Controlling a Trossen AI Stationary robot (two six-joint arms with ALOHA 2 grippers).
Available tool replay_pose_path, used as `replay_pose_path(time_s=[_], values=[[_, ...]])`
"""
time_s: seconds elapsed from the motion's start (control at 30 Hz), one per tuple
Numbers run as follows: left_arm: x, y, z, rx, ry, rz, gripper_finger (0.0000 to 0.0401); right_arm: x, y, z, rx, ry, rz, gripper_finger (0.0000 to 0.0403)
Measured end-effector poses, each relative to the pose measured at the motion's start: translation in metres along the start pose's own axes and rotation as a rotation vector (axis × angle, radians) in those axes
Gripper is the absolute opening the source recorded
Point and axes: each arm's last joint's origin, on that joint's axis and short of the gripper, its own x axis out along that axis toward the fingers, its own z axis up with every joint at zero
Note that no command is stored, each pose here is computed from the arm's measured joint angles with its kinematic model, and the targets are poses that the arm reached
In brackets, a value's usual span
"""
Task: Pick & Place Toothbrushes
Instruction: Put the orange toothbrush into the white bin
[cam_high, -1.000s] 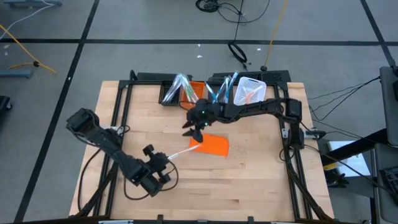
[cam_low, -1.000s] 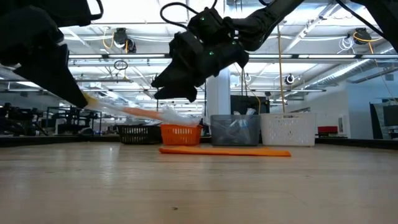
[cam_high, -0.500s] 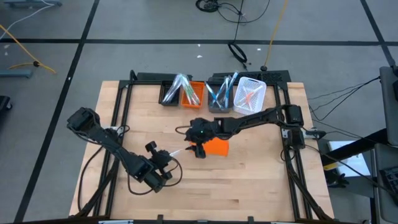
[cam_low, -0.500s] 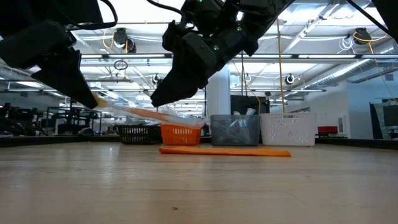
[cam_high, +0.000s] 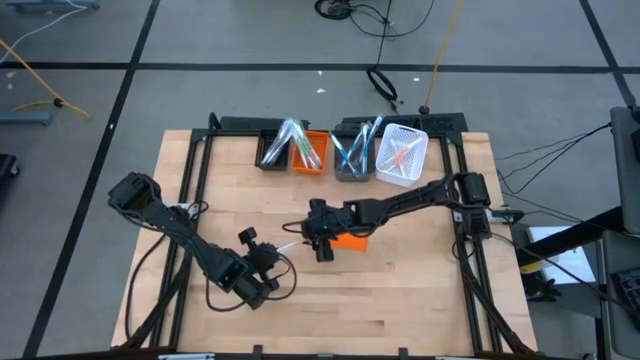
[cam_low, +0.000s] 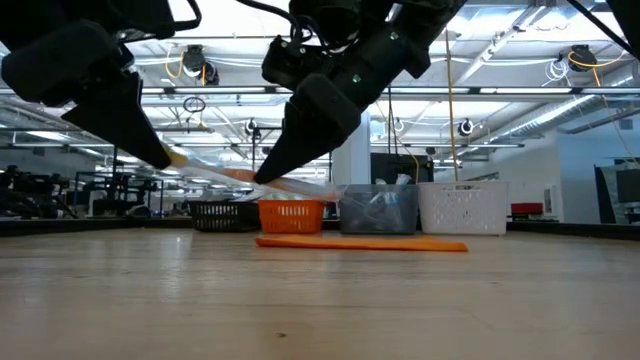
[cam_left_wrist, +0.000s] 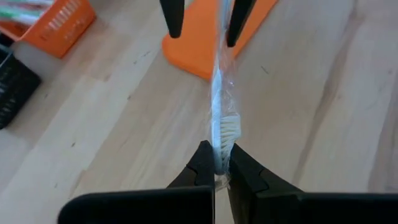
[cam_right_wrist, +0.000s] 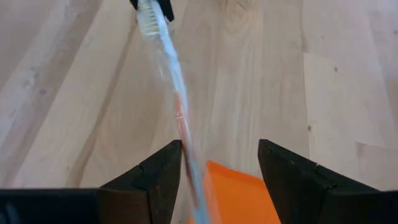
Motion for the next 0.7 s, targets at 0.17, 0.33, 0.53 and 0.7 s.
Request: replay_pose_path(time_s=[0.17, 0.33, 0.53, 0.7], values=[[0.0003, -0.0028, 0.003, 0.014, -0.027, -0.02, 0.0013, 0.0, 0.0016, -0.0004, -0.004, 0.008, -0.017, 0.0199], [0.0014, -0.0024, 0.0044, 0.01, -0.031, -0.019, 0.0005, -0.0001, 0.0025, -0.0036, -0.002, 0.041, -0.012, 0.0159], [0.0022, -0.0022, 0.0061, 0.005, -0.046, -0.014, 0.0013, -0.0003, 0.003, -0.0068, 0.016, 0.075, -0.008, 0.0069], [0.0025, -0.0017, 0.0064, 0.007, -0.053, -0.005, 0.0009, -0.0005, 0.0046, -0.0089, -0.002, 0.097, 0.005, 0.0017]])
